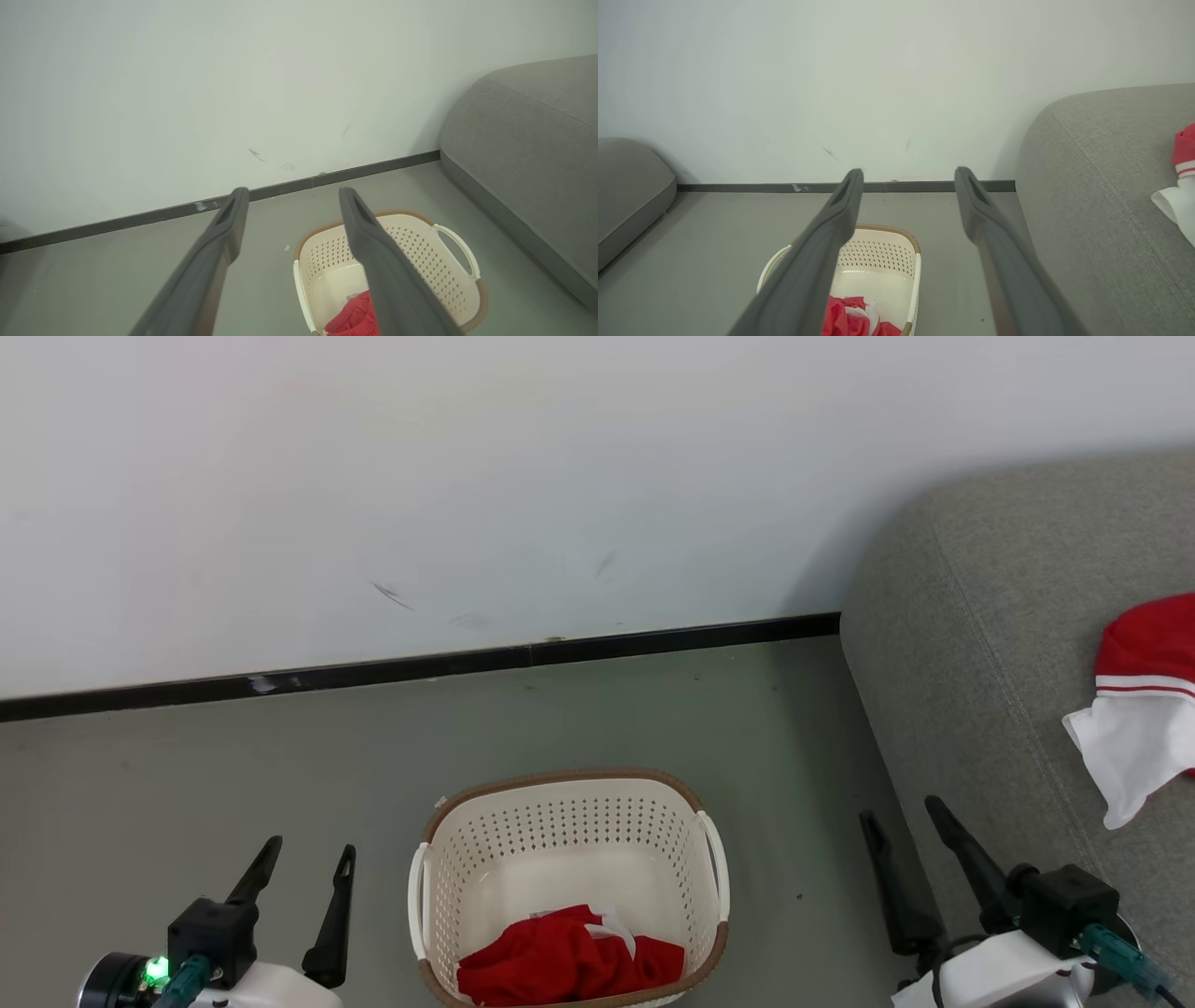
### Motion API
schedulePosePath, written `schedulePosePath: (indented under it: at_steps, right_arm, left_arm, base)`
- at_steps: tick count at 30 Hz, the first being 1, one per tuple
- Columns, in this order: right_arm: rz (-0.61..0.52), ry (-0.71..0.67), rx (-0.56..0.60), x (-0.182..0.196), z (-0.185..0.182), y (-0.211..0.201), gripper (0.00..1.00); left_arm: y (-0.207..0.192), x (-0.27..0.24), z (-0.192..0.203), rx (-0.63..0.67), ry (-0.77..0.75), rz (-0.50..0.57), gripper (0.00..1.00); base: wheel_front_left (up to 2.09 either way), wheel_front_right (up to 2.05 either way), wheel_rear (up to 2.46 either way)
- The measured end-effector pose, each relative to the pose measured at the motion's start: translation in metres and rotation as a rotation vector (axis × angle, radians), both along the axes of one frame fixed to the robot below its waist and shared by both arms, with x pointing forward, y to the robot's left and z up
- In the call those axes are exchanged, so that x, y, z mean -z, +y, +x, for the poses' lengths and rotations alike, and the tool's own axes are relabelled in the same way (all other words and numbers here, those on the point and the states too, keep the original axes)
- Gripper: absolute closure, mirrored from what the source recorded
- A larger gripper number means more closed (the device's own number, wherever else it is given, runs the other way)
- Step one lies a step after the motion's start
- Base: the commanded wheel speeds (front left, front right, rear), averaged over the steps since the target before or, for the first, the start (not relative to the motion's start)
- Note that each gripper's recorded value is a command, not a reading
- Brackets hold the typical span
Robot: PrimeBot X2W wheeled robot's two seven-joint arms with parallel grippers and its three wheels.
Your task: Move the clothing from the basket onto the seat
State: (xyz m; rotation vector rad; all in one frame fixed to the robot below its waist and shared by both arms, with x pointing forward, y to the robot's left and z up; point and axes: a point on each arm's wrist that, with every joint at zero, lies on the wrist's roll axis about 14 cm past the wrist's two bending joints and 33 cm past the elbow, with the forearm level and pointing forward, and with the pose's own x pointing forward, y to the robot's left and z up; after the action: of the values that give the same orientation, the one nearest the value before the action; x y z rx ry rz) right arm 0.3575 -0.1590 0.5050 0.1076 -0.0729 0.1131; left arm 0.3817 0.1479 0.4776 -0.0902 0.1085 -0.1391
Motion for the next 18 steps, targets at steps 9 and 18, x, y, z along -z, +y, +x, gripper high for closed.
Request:
schedulePosePath:
  at_steps: [9, 18]
  right_arm:
    - [-0.005, 0.031, 0.047, 0.010, 0.006, -0.015, 0.00]
    - [-0.023, 0.061, 0.122, 0.020, 0.011, -0.041, 0.00]
  left_arm:
    - [-0.039, 0.012, 0.020, 0.156, 0.045, 0.042, 0.00]
    - [-0.082, 0.038, 0.035, 0.326, 0.110, 0.104, 0.00]
  base:
    - [0.00, 0.00, 0.00]
    - [0.00, 0.00, 0.00]
